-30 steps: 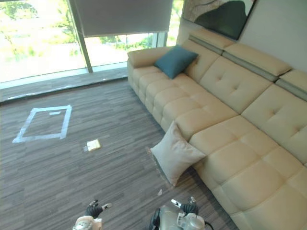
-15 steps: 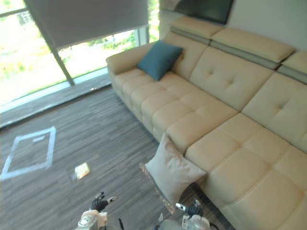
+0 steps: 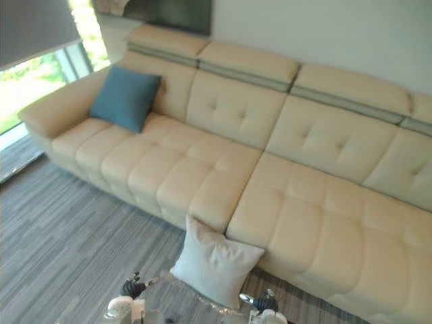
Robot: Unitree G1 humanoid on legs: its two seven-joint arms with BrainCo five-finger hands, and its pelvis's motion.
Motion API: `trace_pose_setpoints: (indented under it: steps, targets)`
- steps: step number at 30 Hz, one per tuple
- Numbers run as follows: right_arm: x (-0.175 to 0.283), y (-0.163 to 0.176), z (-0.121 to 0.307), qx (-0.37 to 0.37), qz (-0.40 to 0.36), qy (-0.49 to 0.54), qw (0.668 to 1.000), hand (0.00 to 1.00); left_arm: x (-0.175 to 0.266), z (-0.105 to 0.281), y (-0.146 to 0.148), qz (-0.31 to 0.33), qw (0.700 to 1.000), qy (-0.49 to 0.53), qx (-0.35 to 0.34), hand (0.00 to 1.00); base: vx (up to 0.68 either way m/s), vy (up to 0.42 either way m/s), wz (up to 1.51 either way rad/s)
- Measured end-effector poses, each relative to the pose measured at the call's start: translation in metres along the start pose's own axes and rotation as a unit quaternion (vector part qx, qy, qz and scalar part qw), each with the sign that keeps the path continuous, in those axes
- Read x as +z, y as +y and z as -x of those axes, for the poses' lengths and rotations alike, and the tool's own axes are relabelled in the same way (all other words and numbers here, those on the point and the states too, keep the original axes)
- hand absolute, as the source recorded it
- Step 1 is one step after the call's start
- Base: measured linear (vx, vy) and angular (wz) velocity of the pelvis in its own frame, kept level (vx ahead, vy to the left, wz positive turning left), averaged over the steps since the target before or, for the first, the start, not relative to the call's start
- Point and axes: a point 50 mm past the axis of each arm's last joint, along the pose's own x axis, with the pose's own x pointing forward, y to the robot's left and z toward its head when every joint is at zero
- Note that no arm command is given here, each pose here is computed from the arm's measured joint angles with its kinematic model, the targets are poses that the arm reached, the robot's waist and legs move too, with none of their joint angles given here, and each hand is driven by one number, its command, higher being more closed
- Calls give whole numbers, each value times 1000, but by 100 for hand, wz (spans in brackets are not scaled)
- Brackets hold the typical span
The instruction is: Pick up cushions and gather them together orderly.
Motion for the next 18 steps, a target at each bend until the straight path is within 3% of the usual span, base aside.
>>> trace_pose_setpoints:
  steps: [4, 12, 18]
  targets:
    - [7, -1, -2, 3, 15, -9, 1000, 0, 0, 0, -4, 1, 1000, 4, -6, 0, 60, -101, -59]
    - [7, -14, -3, -16, 15, -9, 1000, 0, 6, 1, -18, 12, 1000, -8, -28, 0, 41, -167, 8]
    - [6, -14, -3, -20, 13, -6, 1000, 0, 9, 1, -15, 11, 1000, -16, -24, 0, -50, 18, -41]
